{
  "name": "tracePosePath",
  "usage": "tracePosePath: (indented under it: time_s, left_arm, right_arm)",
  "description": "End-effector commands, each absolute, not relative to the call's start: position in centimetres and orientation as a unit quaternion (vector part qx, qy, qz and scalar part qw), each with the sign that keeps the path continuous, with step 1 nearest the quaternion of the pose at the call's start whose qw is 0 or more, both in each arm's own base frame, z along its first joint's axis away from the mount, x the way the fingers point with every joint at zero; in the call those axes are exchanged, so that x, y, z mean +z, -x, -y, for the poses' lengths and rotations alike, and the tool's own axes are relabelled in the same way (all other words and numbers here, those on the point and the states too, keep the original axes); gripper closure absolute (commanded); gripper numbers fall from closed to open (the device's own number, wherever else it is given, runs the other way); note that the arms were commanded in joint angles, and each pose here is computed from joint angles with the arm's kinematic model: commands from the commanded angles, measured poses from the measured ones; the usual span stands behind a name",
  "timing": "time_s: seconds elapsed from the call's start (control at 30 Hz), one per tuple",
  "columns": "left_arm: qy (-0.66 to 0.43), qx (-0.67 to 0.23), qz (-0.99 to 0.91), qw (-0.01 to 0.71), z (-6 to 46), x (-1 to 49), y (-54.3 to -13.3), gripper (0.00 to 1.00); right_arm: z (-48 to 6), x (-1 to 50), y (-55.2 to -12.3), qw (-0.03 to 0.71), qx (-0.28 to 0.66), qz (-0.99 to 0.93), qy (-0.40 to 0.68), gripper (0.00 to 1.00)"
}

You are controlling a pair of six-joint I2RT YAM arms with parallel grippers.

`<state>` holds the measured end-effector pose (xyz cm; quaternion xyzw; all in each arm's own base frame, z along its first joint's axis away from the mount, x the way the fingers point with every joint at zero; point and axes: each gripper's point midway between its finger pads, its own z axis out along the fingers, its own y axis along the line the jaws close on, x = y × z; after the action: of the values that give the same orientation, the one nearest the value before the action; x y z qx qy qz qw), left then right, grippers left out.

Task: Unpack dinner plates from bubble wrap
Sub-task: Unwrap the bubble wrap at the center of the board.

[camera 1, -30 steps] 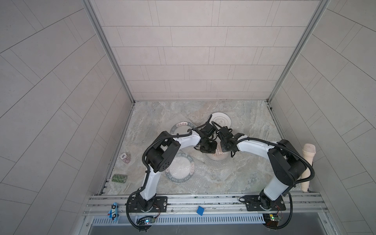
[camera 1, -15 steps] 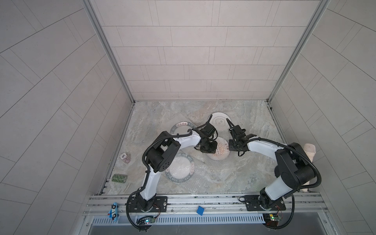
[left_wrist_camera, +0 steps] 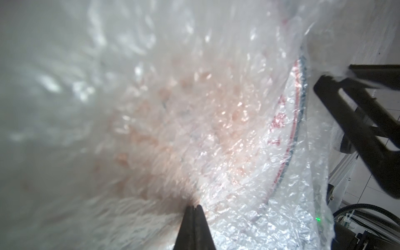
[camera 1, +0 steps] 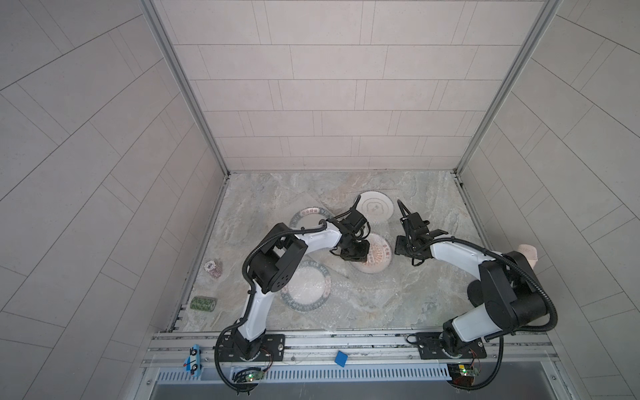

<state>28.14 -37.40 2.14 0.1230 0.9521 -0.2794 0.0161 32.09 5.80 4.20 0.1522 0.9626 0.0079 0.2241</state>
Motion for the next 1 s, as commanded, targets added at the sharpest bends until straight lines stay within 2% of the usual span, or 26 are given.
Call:
tracePosePath:
  time_s: [0.0,0.07,0.2,0.3,0.4,0.47,0.53,0.63,0.97]
  left_arm:
    - [-0.104,-0.211,-0.971,-0.047,34.2,-2.2,-25.4,1.0]
    - [-0.104,-0.216,-0.97,-0.045,34.4,-2.0,-25.5,1.0]
    - [-0.105,-0.219,-0.969,-0.046,34.5,-1.9,-25.6,1.0]
    - [-0.107,-0.228,-0.967,-0.047,34.8,-1.6,-25.5,1.0]
    - [-0.109,-0.239,-0.964,-0.046,35.2,-1.2,-25.6,0.99]
    - [-0.109,-0.24,-0.964,-0.046,35.2,-1.1,-25.6,1.0]
    - [-0.108,-0.237,-0.964,-0.043,35.1,-1.0,-25.7,1.0]
    - [-0.106,-0.23,-0.966,-0.043,34.8,-1.3,-25.6,1.0]
    - [-0.107,-0.221,-0.968,-0.047,34.2,-1.8,-25.4,1.0]
  right_arm:
    - [-2.9,6.8,-31.6,0.248,-0.04,-0.949,-0.191,0.34]
    - [-1.8,7.7,-31.3,0.254,-0.049,-0.944,-0.206,0.3]
    - [-0.7,9.6,-30.8,0.27,-0.052,-0.937,-0.216,0.28]
    - [-3.0,11.1,-31.5,0.29,0.001,-0.94,-0.176,0.31]
    - [-7.9,12.3,-32.4,0.297,0.085,-0.946,-0.1,0.32]
    - [-10.8,12.1,-32.8,0.281,0.135,-0.948,-0.066,0.37]
    - [-12.6,10.3,-32.9,0.249,0.166,-0.953,-0.051,0.47]
    - [-13.2,7.1,-32.9,0.208,0.166,-0.963,-0.051,0.6]
    - [-12.0,3.0,-33.2,0.178,0.155,-0.969,-0.072,0.66]
